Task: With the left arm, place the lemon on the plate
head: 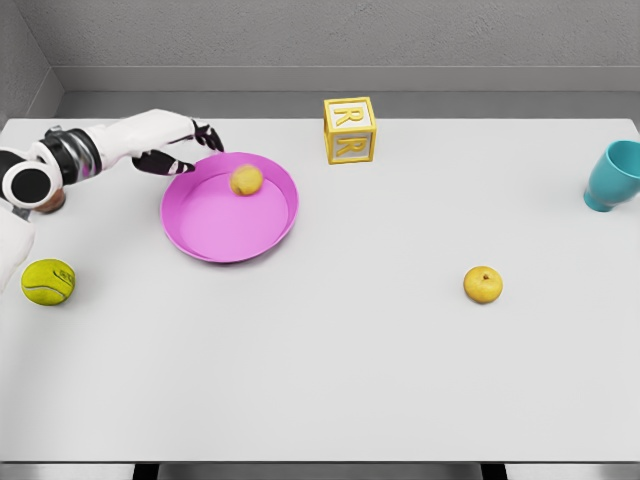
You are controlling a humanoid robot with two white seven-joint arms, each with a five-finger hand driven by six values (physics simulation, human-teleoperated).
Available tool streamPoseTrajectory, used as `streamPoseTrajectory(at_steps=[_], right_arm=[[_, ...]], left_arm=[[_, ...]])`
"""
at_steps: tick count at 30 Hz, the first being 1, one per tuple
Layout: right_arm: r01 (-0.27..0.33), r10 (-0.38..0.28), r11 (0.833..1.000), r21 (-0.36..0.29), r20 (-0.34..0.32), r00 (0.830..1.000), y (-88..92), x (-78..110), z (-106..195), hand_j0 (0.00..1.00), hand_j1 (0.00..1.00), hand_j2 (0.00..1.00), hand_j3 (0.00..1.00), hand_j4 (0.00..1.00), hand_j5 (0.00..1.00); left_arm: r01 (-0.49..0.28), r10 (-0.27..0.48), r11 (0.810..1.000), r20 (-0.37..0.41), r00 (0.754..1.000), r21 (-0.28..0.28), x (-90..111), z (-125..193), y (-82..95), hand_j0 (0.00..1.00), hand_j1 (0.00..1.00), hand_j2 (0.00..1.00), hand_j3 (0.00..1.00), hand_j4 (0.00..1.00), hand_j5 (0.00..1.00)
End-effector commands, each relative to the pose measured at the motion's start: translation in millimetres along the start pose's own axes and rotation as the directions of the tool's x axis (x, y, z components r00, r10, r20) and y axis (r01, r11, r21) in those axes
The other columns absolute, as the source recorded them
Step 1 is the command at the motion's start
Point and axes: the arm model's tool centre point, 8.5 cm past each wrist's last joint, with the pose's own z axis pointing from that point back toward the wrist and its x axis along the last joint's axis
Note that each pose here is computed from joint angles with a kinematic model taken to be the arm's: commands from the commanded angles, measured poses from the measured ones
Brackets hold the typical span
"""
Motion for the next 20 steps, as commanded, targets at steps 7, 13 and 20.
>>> streamPoseTrajectory(at_steps=[7, 13, 20], right_arm=[[0.000, 0.000, 1.000, 0.001, 0.001, 1.000, 0.0, 0.2, 0.0, 1.00, 1.00, 1.00, 1.00, 1.00, 1.00], [0.000, 0.000, 1.000, 0.001, 0.000, 1.000, 0.0, 0.0, 0.0, 1.00, 1.00, 1.00, 1.00, 1.00, 1.00], [0.000, 0.000, 1.000, 0.001, 0.001, 1.000, 0.0, 0.2, 0.0, 1.00, 1.00, 1.00, 1.00, 1.00, 1.00]], left_arm=[[0.033, -0.035, 0.999, 0.066, 0.997, 0.031, 7.0, 7.4, 11.2, 1.00, 1.00, 1.00, 1.00, 1.00, 1.00], [0.038, -0.039, 0.999, 0.034, 0.999, 0.021, -10.7, 36.4, 13.8, 1.00, 1.00, 1.00, 1.00, 1.00, 1.00], [0.038, -0.036, 0.999, 0.066, 0.997, -0.027, -12.1, 98.5, -7.5, 1.00, 1.00, 1.00, 1.00, 1.00, 1.00]])
